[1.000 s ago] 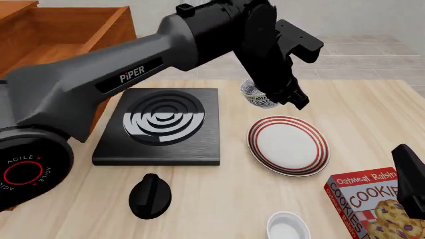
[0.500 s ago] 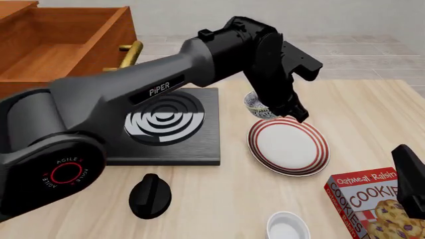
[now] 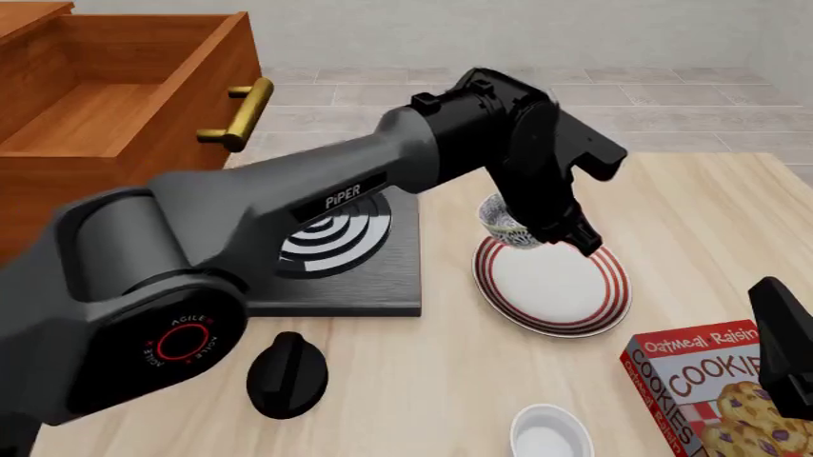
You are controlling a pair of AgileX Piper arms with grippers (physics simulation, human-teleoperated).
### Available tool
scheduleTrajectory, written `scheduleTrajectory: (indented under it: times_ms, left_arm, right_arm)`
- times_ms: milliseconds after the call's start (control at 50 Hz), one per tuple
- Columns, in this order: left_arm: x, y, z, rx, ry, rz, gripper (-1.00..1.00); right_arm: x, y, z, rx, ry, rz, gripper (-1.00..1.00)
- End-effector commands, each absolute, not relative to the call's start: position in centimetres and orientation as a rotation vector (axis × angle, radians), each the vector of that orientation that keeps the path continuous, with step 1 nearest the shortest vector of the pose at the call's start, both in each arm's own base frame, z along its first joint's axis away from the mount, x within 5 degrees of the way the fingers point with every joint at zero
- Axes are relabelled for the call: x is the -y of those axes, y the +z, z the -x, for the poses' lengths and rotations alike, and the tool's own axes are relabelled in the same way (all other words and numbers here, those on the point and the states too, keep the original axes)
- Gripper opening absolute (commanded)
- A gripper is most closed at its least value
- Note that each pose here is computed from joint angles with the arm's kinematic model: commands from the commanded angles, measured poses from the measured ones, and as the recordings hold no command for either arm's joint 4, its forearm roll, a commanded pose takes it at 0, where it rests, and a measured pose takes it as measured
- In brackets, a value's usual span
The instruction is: Pick the akita bowl in the top layer of the wooden cabinet and place it on the plate.
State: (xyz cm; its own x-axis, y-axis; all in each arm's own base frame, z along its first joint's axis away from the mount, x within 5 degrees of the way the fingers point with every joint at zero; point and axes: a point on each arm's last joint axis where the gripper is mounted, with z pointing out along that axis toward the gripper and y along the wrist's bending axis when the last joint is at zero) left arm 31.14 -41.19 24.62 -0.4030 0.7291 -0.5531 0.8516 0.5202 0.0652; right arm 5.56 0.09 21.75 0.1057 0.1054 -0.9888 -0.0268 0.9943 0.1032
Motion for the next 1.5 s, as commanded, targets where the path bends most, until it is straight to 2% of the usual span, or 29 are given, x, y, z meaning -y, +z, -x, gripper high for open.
scheduleTrajectory:
  times_ms: [20, 440, 1500]
  left_arm:
    - [42.1, 24.1, -30.5, -2.236, -0.335, -1.265, -1.0]
    - [44.0, 21.7, -28.2, -2.248, -0.382, -1.259, -1.0]
    - [45.4, 17.4, -29.4, -2.298, -0.384, -1.218, -1.0]
  right_arm:
    - [-0.1, 21.7, -5.6, -1.463, 0.101, -0.066, 1.0]
    - [-0.1, 21.8, -5.6, -1.461, 0.101, -0.072, 1.0]
    - [0.0, 21.7, -5.6, -1.46, 0.105, -0.085, 1.0]
